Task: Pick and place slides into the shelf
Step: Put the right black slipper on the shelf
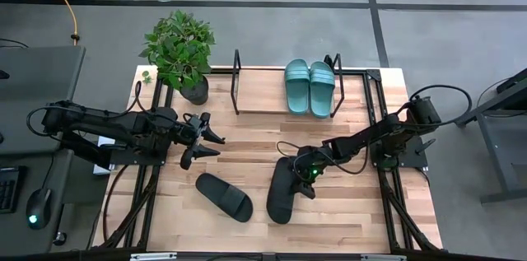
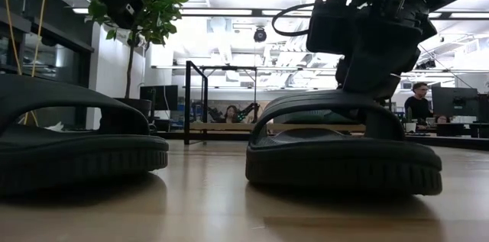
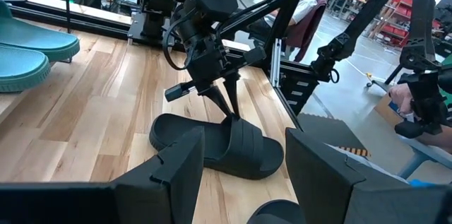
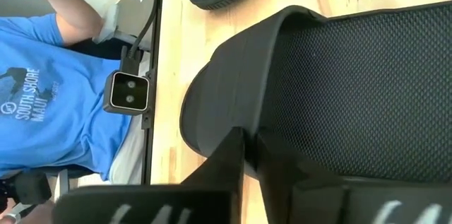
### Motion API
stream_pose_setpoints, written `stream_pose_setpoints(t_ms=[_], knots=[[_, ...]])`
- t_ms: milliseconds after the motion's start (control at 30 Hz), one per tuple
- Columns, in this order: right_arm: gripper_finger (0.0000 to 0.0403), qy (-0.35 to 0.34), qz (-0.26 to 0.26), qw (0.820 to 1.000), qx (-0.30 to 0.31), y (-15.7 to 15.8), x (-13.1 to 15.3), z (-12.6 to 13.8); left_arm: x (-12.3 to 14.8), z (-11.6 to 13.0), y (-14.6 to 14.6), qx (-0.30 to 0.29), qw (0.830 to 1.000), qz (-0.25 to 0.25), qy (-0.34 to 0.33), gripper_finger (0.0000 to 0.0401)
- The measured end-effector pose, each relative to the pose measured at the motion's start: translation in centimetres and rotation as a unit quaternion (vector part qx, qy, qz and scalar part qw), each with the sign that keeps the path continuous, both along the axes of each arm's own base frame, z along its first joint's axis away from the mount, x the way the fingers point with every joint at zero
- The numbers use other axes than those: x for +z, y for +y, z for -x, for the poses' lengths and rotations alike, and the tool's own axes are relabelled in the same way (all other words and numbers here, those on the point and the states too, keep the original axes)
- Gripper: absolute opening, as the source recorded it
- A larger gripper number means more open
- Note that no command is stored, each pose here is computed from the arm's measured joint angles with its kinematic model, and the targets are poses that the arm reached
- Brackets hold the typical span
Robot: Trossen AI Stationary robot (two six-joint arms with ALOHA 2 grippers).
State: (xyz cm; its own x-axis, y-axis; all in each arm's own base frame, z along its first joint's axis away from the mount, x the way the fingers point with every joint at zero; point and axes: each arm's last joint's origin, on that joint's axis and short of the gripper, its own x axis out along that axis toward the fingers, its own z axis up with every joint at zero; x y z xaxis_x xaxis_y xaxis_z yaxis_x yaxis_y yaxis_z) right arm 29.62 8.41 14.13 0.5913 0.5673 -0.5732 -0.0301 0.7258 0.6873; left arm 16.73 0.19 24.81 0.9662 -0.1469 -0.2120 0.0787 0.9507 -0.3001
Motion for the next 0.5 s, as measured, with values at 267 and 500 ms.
stream_pose_setpoints(t_ms=[267, 500], knots=[[0.0002, -0.006, 0.006, 1.0, 0.008, -0.08, -0.01, 0.0, -0.01, 0.0, 0.0, 0.0, 1.0, 0.0, 0.0, 0.0184], [0.0001, -0.009, 0.008, 1.0, 0.012, -0.42, -0.02, -0.07, -0.01, 0.0, 0.0, 0.0, 1.0, -0.001, 0.0, 0.0184]])
